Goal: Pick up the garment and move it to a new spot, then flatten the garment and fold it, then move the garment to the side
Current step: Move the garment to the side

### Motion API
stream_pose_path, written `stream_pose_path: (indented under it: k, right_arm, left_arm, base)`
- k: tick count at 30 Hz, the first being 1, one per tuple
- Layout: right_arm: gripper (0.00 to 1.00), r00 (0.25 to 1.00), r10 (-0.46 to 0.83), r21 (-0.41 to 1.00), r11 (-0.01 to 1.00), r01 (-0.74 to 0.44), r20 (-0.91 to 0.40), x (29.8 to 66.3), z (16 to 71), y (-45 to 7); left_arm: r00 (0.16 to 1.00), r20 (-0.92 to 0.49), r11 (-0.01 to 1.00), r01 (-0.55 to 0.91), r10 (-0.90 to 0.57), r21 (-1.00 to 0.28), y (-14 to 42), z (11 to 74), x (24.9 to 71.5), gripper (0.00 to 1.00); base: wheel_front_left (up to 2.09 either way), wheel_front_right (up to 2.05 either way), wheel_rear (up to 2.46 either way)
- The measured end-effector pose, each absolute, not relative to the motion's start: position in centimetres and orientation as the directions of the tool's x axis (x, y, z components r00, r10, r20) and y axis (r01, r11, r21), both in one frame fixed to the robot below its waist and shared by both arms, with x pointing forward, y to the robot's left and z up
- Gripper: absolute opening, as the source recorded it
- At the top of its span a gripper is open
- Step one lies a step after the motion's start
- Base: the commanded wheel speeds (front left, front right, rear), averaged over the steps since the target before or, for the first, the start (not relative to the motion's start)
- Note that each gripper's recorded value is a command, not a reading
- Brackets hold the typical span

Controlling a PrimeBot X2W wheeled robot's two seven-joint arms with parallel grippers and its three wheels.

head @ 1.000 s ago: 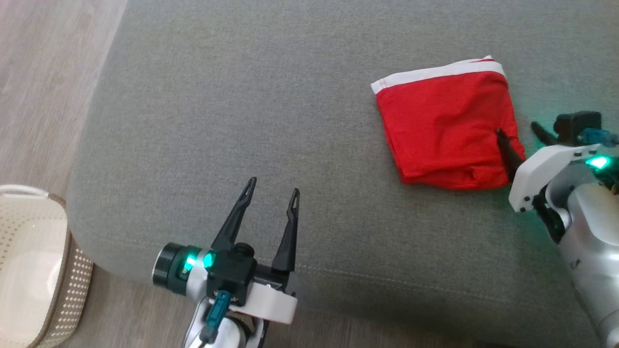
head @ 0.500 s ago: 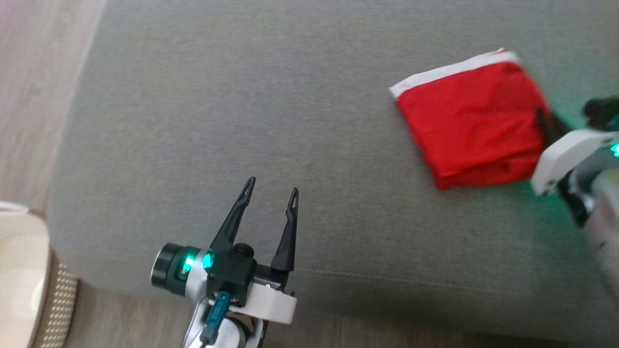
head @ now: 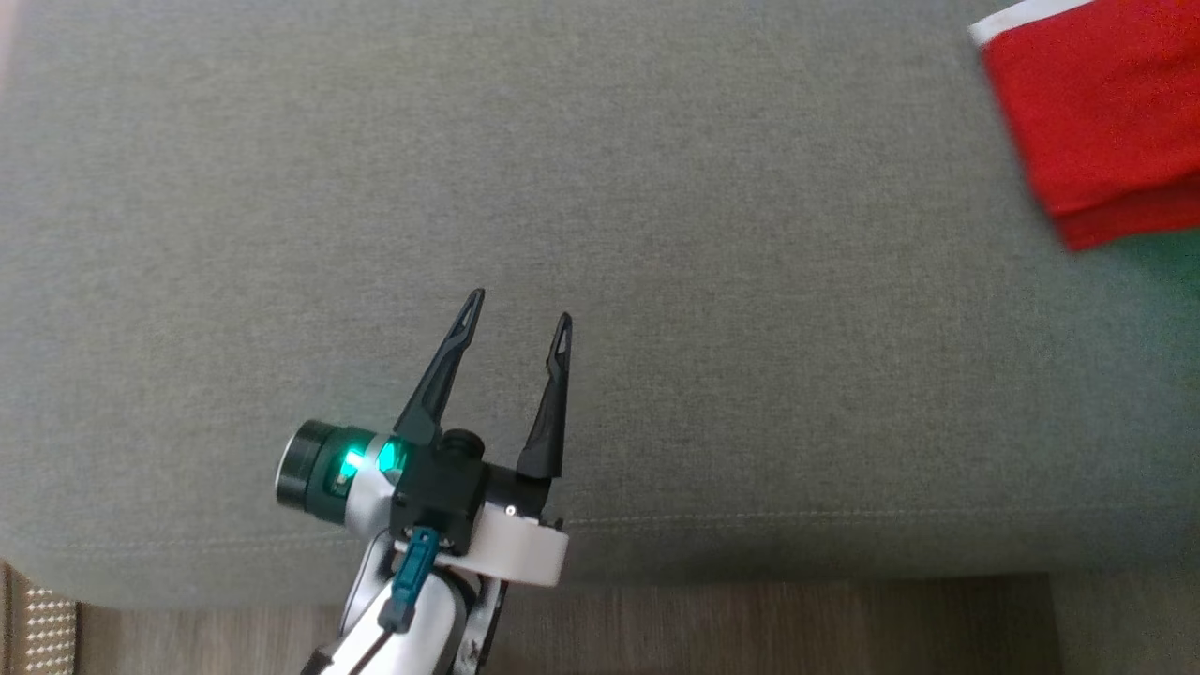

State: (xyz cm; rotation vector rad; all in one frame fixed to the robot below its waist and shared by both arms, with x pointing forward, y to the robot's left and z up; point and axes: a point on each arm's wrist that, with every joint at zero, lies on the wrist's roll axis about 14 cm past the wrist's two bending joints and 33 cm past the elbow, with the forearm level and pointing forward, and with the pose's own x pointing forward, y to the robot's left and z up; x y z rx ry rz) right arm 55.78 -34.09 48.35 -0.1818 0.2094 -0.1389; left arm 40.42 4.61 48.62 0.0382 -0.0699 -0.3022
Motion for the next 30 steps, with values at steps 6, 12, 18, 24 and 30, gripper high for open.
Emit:
stream_pose_path:
  k: [6, 12, 18, 24, 30]
  right_arm:
    - [0.00, 0.951, -0.263, -0.245, 0.944, 0.219, -0.162, 55.0, 49.5, -38.6]
    - [0.24, 0.930, -0.339, -0.311, 0.907, 0.284, -0.140, 54.4, 50.1, -41.4]
    - [1.00, 0.916, -0.398, -0.396, 0.849, 0.348, -0.047, 54.9, 52.6, -42.9]
    - [1.00, 0.944, -0.330, -0.412, 0.864, 0.288, -0.032, 54.7, 51.1, -36.5]
    - [1.00, 0.985, -0.141, -0.266, 0.958, 0.111, -0.096, 53.0, 47.4, -26.3]
  left_arm:
    - [0.945, 0.056, 0.947, 0.320, -0.321, 0.040, 3.8, 48.1, 41.0, 1.00]
    - [0.941, 0.042, 0.942, 0.334, -0.335, 0.034, 3.4, 47.5, 41.0, 1.00]
    - [0.947, 0.048, 0.948, 0.316, -0.318, 0.043, 4.0, 47.7, 41.4, 1.00]
    - [0.958, 0.077, 0.961, 0.273, -0.275, 0.038, 5.0, 49.1, 41.1, 1.00]
    - [0.980, 0.077, 0.983, 0.185, -0.184, -0.004, 7.4, 49.9, 39.8, 1.00]
  base:
    - [0.00, 0.00, 0.00]
    - [0.00, 0.00, 0.00]
    - [0.00, 0.00, 0.00]
    - [0.00, 0.00, 0.00]
    - [0.00, 0.00, 0.00]
